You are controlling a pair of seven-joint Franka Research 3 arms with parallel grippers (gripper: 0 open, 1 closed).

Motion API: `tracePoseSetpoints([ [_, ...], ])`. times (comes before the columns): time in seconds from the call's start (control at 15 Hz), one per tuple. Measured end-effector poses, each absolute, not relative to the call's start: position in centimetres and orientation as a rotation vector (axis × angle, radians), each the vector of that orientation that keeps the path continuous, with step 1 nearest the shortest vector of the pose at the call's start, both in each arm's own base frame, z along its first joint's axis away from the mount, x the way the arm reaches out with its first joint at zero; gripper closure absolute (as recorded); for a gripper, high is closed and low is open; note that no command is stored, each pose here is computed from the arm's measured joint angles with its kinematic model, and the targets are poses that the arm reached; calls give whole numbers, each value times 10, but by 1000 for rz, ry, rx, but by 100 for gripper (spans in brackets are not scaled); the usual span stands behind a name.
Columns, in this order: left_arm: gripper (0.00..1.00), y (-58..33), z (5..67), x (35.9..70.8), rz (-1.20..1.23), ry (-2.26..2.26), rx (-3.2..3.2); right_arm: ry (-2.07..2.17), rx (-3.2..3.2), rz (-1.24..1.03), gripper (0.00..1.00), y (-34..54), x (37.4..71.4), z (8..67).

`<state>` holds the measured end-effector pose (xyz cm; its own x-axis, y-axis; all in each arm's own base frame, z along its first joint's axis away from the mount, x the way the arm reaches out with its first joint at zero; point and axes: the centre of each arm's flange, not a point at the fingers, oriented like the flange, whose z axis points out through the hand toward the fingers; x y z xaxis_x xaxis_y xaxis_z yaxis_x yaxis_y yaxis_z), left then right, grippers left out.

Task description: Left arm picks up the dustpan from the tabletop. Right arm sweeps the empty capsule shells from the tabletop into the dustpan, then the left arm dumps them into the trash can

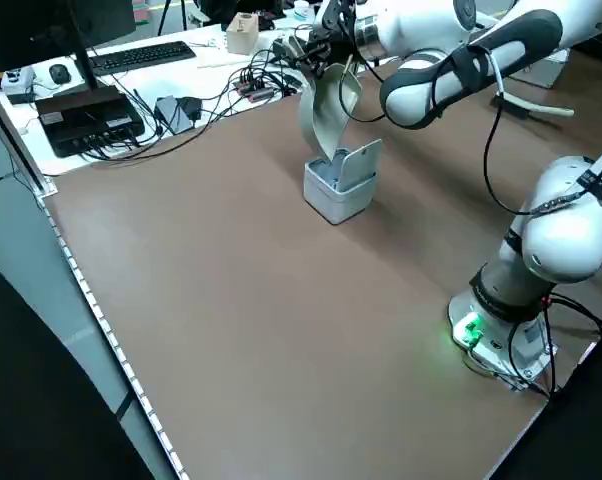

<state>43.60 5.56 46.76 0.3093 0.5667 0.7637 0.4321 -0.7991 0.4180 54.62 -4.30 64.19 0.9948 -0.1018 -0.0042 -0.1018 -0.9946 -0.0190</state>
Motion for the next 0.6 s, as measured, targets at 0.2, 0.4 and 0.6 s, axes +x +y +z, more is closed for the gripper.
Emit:
tracePoseSetpoints([
  [0.2,67,56,465,438,1494,937,2435,156,-3118,-12,2,-41,547,644],
  [0.4,67,63,464,452,1441,961,2448,156,-3118,-41,2,-41,547,653],
  [0.6,67,71,471,476,1297,998,2485,153,-3118,-50,2,-40,548,654],
])
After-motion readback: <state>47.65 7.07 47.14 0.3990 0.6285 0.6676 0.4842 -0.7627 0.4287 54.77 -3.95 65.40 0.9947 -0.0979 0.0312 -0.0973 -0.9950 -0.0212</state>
